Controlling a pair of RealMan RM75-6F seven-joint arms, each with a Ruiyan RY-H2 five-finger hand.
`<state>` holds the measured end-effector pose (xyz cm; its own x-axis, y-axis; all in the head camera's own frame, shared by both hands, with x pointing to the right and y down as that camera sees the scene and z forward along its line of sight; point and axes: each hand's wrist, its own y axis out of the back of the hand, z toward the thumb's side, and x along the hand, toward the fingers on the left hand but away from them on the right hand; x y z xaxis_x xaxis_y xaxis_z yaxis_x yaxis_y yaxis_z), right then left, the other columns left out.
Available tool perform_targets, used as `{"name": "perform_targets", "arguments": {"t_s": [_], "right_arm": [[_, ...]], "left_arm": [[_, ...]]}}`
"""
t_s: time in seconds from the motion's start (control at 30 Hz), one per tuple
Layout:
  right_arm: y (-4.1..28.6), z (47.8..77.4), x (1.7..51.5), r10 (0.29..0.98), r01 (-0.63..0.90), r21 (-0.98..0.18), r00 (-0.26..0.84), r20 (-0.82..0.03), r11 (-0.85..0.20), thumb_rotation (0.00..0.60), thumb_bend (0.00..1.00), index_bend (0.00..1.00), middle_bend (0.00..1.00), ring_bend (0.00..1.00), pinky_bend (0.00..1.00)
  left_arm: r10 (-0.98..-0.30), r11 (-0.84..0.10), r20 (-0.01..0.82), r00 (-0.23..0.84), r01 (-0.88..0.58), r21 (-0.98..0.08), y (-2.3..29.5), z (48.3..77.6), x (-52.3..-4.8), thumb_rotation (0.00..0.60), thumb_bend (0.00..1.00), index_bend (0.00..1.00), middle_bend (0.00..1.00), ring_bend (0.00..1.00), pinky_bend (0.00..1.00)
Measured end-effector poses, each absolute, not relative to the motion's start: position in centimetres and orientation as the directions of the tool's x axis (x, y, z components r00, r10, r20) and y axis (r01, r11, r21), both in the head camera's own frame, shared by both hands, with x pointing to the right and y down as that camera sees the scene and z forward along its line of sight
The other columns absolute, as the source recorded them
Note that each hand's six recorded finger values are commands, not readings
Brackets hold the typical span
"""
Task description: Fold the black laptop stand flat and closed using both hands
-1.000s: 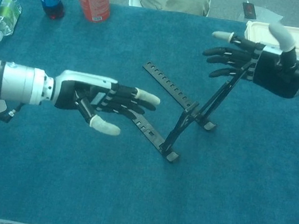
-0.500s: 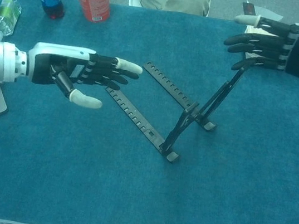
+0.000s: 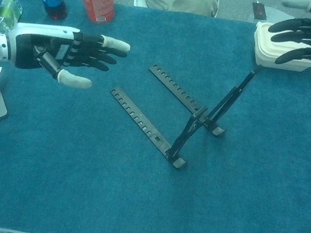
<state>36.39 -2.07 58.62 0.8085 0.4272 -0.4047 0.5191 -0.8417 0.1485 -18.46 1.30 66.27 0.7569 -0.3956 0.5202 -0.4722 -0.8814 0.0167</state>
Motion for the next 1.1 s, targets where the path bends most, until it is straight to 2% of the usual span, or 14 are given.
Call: {"name": "perform_targets", "arguments": {"t_s": [0.3,0.57,0.93,1.1], "right_arm": [[-0.5,59.1,37.1,0.384,0.501,0.172,0.805,-0.453,-0.848,0.147,0.12,0.0,0.18,0.1,0.23],[0.0,61.7,36.1,0.341,0.485,0.198,0.8,-0.494,-0.852,0.146,0.12,0.0,0.18,0.1,0.23],[-0.8,65.5,33.2,0.317,0.473,0.206,0.798,-0.513,-0.856,0.148,0.12,0.0,0.18,0.1,0.24],[-1.3,67.3,31.3,0.307,0.461,0.206,0.802,-0.512,-0.863,0.148,0.12,0.0,0.18,0.1,0.21]], "left_arm": [[-0.419,-0.871,0.515,0.748,-0.491,0.006,0.9,65.9,-19.1,0.6,0.28,0.0,0.0,0.0,0.0],[-0.448,-0.858,0.497,0.743,-0.514,-0.005,0.3,65.2,-19.9,0.6,0.28,0.0,0.0,0.0,0.0],[-0.501,-0.833,0.462,0.732,-0.553,-0.028,-0.7,63.9,-21.2,0.6,0.28,0.0,0.0,0.0,0.0],[-0.523,-0.823,0.453,0.722,-0.566,-0.047,-0.9,63.1,-22.0,0.6,0.28,0.0,0.0,0.0,0.0]]}}
